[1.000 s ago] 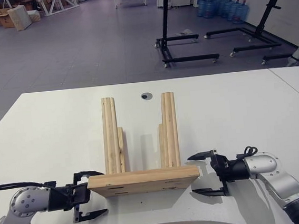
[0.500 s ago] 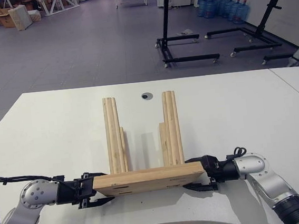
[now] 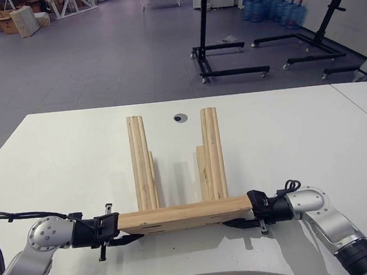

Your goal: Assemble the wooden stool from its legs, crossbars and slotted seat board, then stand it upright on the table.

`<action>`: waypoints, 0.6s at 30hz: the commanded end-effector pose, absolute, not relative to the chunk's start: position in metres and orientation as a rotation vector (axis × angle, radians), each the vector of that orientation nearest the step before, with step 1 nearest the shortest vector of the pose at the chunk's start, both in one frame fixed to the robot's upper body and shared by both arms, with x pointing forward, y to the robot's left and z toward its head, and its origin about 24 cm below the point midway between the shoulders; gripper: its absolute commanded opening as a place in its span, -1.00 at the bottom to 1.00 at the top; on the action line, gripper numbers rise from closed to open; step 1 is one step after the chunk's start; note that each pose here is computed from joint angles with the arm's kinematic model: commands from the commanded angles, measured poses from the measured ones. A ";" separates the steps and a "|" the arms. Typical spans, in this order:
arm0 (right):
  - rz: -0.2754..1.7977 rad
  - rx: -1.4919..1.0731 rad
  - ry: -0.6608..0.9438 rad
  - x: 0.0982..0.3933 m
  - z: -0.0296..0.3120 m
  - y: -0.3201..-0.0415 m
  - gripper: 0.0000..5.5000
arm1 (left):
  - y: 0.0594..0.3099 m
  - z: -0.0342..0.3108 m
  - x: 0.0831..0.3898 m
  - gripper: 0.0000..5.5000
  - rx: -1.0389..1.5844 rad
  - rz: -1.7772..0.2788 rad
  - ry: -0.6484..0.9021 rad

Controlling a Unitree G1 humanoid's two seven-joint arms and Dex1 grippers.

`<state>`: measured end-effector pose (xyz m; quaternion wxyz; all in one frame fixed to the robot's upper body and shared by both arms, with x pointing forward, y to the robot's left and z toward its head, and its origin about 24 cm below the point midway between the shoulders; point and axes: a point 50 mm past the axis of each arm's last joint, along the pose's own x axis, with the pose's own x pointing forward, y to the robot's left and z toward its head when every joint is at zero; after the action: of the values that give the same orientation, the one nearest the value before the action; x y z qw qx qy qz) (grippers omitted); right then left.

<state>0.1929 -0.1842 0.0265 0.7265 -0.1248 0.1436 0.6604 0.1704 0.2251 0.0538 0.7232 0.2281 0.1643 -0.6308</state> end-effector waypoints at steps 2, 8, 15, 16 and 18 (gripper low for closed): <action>1.459 -0.190 0.291 0.203 0.051 -0.184 -0.48 | 0.213 0.078 0.172 -0.53 0.287 -1.424 0.359; 1.641 0.181 0.600 0.187 0.107 -0.196 -0.48 | 0.207 0.128 0.153 -0.53 -0.158 -1.567 0.568; 1.740 0.635 0.930 0.174 0.186 -0.209 -0.52 | 0.195 0.201 0.146 -0.53 -0.524 -1.596 0.367; 1.758 0.679 0.953 0.172 0.195 -0.210 -0.53 | 0.195 0.200 0.141 -0.40 -0.533 -1.594 0.389; 1.772 0.798 1.033 0.169 0.210 -0.216 -0.53 | 0.196 0.198 0.134 -0.32 -0.583 -1.556 0.415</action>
<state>0.1854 -0.2181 0.1593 0.5762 0.2380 0.3603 0.6940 0.1559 0.2104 0.1666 0.6880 -0.2383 0.1850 -0.6600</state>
